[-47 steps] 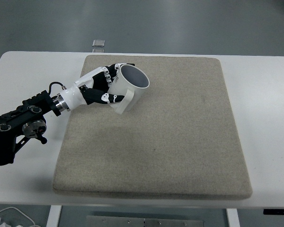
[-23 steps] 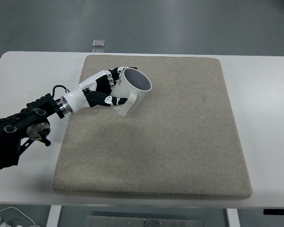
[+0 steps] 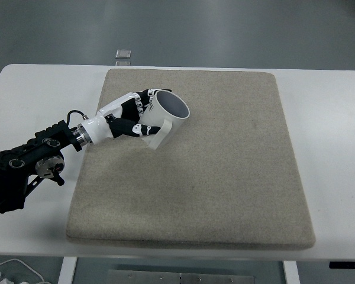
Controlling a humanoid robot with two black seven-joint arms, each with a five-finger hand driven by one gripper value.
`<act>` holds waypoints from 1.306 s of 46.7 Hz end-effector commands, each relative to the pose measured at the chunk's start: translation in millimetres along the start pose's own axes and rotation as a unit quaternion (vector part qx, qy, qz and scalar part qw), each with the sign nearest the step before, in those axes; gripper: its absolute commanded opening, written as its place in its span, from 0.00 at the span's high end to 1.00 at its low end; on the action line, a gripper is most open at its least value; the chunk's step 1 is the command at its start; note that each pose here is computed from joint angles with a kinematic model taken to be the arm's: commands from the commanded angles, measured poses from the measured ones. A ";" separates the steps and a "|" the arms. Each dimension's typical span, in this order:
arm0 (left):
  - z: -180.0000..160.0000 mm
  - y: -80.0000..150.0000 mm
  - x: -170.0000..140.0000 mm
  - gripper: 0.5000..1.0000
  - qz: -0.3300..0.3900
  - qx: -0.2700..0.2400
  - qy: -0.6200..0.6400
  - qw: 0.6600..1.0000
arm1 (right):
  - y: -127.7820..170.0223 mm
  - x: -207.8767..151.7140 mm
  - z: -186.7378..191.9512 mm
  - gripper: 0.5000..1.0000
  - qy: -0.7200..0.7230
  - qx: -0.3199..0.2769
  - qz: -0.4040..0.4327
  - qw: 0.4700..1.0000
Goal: Flip white cup upright
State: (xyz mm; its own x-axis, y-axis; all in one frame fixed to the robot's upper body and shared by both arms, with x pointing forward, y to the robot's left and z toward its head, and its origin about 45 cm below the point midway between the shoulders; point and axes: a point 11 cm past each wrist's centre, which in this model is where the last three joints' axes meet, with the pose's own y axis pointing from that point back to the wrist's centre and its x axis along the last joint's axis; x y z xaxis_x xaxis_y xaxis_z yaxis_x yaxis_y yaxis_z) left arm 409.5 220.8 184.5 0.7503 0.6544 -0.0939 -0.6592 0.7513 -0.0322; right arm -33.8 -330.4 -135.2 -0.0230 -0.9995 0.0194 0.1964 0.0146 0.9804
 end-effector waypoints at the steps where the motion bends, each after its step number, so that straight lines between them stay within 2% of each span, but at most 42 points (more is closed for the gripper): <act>1: 0.5 -0.6 -0.8 0.33 -0.002 -0.001 0.000 1.000 | 0.0 0.0 0.0 0.14 0.000 0.000 0.000 1.000; 8: 0.5 0.1 0.1 0.22 -0.001 0.000 0.000 1.000 | 0.0 0.0 0.0 0.14 0.001 0.000 0.000 1.000; 11: 1.3 -0.3 0.2 0.11 -0.001 -0.001 0.000 1.000 | 0.0 0.0 0.0 0.14 0.001 0.000 0.000 1.000; 19: 2.0 -0.7 -0.1 0.02 -0.003 -0.002 0.002 1.000 | 0.0 0.0 0.0 0.14 0.000 0.000 0.000 1.000; 49: 4.5 -0.8 1.0 0.02 -0.003 -0.006 0.006 1.000 | 0.0 0.0 0.0 0.14 0.000 0.000 0.000 1.000; 61: 18.4 -0.7 6.1 0.02 -0.002 -0.028 0.022 0.999 | 0.0 0.0 0.0 0.14 0.000 0.000 0.000 1.000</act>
State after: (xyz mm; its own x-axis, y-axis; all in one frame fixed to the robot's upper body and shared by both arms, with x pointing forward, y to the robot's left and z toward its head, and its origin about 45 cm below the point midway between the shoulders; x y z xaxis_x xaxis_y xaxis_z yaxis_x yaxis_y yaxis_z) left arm 412.8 222.9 198.4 0.7597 0.6379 -0.1260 -0.6485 0.7576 -0.0748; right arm -33.7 -330.4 -135.2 -0.0228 -0.9996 0.0194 0.1963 0.0146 0.9804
